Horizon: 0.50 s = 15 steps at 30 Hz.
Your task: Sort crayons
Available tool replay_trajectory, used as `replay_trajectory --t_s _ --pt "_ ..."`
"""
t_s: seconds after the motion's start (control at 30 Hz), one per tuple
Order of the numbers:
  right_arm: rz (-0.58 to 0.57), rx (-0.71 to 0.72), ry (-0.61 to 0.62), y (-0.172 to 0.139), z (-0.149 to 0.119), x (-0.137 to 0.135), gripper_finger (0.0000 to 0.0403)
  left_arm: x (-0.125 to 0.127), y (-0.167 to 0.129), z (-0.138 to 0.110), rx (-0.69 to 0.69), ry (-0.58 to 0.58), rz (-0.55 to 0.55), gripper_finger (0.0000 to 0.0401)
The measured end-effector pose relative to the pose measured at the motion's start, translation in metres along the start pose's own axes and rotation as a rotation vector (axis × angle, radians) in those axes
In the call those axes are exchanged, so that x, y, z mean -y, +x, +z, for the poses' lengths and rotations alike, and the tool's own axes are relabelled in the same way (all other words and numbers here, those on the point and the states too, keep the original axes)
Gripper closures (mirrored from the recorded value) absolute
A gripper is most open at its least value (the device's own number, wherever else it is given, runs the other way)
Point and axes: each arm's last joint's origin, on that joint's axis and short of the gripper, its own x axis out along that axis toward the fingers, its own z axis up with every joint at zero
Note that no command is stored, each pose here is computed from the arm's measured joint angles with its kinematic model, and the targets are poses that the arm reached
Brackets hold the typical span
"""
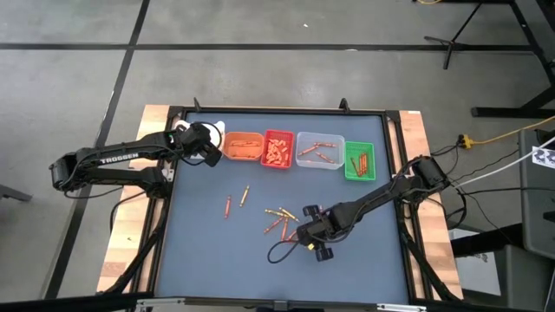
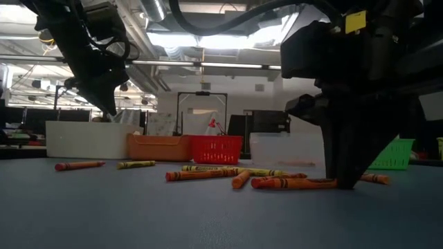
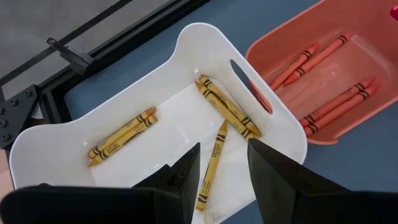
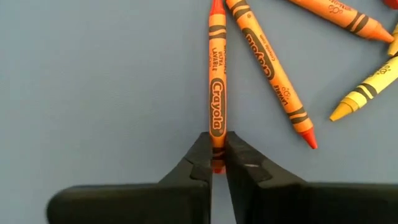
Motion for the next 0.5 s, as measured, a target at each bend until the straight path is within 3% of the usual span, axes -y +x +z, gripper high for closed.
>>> replay_trajectory --t_s 0.5 --pt "-0.032 -0.090 -0.017 -0.040 -0.015 0.003 0.0384 0.000 0.000 0.000 0.000 0.000 0.000 0.0284"
